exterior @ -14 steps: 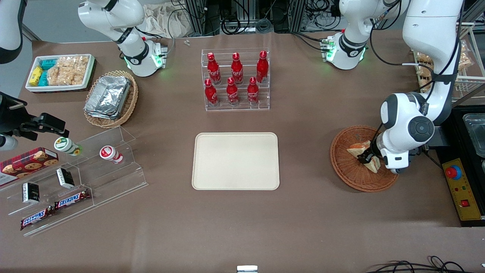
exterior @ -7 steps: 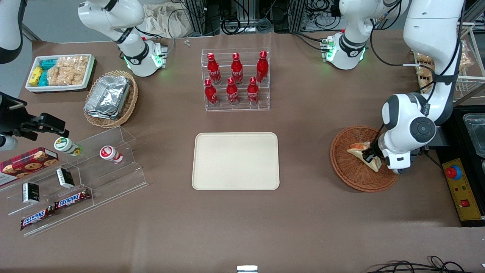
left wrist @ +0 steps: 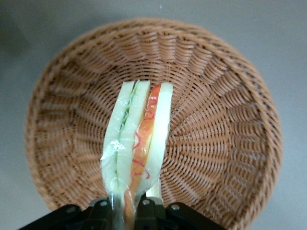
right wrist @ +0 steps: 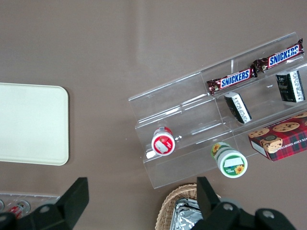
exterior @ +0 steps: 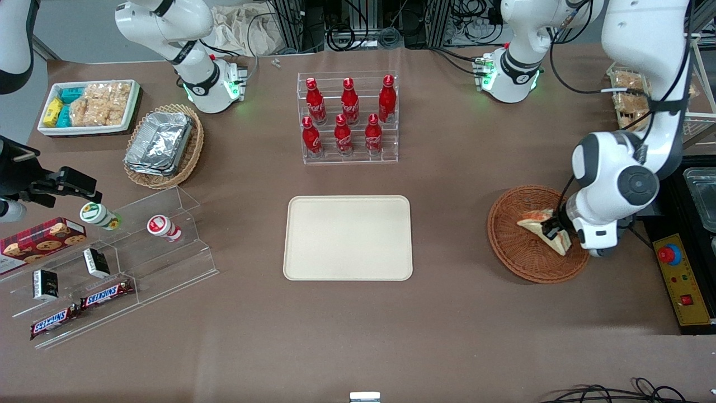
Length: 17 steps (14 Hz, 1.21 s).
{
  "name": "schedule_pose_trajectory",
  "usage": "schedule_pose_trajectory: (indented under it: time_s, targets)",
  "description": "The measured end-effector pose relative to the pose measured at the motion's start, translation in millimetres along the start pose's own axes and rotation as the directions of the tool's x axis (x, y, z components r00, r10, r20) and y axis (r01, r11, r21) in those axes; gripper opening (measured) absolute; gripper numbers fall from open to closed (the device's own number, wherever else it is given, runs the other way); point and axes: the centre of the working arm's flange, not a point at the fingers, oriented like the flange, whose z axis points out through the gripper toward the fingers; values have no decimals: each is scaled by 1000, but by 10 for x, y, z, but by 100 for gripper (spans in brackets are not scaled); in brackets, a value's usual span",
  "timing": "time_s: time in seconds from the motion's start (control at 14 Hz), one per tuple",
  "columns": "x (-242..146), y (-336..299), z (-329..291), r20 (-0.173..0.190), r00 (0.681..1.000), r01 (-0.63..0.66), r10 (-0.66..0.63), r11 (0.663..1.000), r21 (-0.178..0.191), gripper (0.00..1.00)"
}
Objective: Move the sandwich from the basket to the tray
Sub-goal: 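Lift the sandwich out of the basket with the left gripper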
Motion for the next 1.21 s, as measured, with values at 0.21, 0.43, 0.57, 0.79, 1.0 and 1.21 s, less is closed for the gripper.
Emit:
schedule_pose_trajectory:
  time_s: [0.21, 0.43, 0.57, 0.79, 1.0, 1.21]
  targets:
    - [-66, -114, -591, 11, 993, -118, 118, 993, 3, 16]
    - [-156, -252, -1075, 46, 964, -263, 262, 965, 19, 16]
    - [-192, -244, -1400, 74, 929, -365, 363, 931, 25, 16]
    - [-307, -157, -1704, 113, 859, -502, 500, 865, -9, 16]
    - [-451, -12, -1718, 121, 788, -601, 603, 797, -57, 16]
    - [-533, 134, -1611, 135, 721, -674, 680, 733, -93, 16]
